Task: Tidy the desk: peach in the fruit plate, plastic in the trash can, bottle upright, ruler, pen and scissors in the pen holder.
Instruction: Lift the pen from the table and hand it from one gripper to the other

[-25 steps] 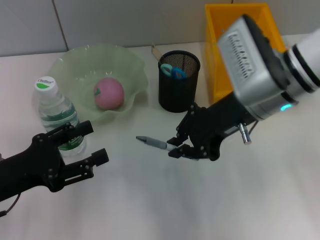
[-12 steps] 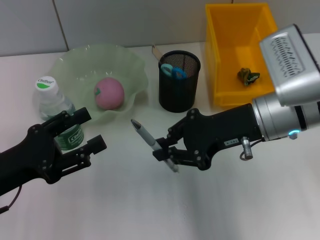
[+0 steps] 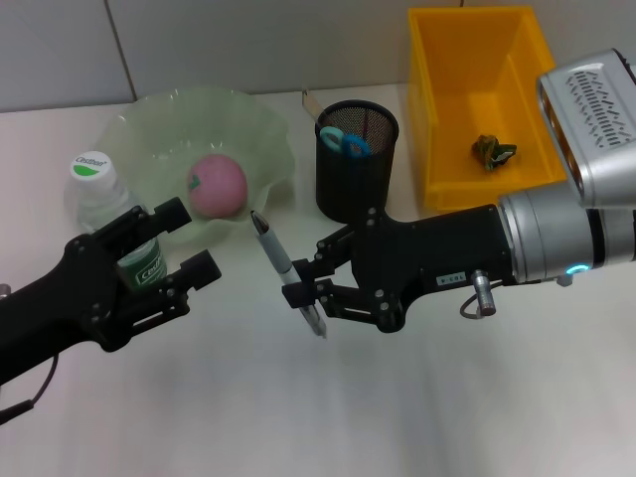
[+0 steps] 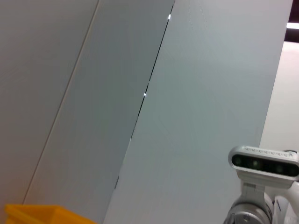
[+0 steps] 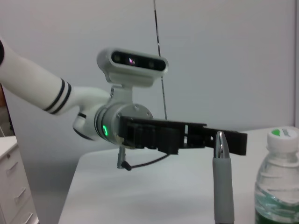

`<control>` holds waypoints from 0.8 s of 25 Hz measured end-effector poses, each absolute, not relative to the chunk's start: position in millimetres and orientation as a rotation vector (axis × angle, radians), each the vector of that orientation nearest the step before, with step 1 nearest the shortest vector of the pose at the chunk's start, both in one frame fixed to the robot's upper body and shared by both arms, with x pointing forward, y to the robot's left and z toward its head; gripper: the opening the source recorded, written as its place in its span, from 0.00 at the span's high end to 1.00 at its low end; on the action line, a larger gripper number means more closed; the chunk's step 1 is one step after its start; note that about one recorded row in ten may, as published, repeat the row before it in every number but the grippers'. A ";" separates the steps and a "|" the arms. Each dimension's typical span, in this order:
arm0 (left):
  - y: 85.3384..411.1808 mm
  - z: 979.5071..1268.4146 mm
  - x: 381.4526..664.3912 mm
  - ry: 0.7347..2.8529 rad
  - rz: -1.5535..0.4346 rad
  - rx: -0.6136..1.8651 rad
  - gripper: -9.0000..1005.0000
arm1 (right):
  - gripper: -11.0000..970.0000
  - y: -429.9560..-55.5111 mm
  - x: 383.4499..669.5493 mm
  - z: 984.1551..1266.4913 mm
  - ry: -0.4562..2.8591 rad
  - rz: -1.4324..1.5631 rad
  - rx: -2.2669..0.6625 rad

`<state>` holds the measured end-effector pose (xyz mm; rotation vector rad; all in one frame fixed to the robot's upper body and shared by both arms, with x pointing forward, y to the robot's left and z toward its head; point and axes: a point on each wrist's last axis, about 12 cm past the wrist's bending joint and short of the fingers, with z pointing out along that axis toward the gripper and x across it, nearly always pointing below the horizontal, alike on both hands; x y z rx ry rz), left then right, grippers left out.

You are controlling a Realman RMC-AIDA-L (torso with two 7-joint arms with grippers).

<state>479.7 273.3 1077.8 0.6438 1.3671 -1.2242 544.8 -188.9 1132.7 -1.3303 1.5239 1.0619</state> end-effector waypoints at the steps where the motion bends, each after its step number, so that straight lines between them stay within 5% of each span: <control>1: 273.3 1077.8 479.7 1.367 -1.224 0.644 0.17 | 0.86 -188.4 544.8 1132.7 1.518 1.067 -1.328; 20: 253.5 1074.0 482.5 1.293 -1.239 0.656 0.17 | 0.86 -176.4 549.3 1125.1 1.509 1.148 -1.281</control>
